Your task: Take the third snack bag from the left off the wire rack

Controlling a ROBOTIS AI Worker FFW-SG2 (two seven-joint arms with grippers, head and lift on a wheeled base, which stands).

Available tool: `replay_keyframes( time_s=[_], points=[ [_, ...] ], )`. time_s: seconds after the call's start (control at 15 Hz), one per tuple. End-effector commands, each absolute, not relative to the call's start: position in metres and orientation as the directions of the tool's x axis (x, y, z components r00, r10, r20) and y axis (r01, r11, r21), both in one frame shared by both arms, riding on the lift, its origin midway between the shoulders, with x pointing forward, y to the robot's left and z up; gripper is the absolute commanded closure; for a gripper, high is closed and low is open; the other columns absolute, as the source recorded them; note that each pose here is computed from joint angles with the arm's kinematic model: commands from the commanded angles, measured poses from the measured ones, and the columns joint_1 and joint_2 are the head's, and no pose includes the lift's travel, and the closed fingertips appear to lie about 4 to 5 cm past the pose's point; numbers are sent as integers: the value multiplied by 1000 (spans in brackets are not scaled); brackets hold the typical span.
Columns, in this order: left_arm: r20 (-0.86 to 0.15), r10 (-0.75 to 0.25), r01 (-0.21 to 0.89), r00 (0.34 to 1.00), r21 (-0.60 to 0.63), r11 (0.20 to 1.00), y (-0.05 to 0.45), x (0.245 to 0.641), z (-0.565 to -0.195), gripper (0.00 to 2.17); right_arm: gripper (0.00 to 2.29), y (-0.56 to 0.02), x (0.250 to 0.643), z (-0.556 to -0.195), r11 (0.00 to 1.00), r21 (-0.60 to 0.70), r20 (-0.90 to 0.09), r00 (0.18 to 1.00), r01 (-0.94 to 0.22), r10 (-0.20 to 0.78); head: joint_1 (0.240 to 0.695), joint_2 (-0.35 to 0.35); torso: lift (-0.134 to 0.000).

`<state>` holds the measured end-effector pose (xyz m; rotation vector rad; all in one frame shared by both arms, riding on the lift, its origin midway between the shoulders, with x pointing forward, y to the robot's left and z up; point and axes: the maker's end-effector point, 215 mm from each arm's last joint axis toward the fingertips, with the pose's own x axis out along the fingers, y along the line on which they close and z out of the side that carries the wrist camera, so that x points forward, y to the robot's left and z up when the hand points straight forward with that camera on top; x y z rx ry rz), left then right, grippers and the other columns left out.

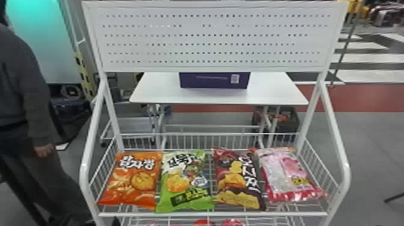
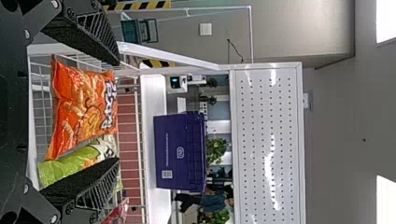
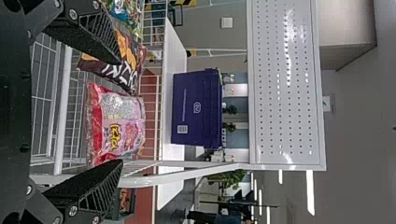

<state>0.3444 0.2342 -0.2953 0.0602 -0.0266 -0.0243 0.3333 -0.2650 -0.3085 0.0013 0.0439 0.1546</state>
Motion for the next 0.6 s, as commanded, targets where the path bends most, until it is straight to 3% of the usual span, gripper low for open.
replay_keyframes(
  time_s=[0.0,0.53],
  points=[
    [26,-26,24,999,61,998,234,344,-295,167,154,-266,333,-308,989,8,-42,988,-148,148,499,0,0],
    [26,-28,26,999,58,998,233,344,-295,167,154,-264,333,-309,989,14,-42,988,-147,148,499,0,0]
  ],
)
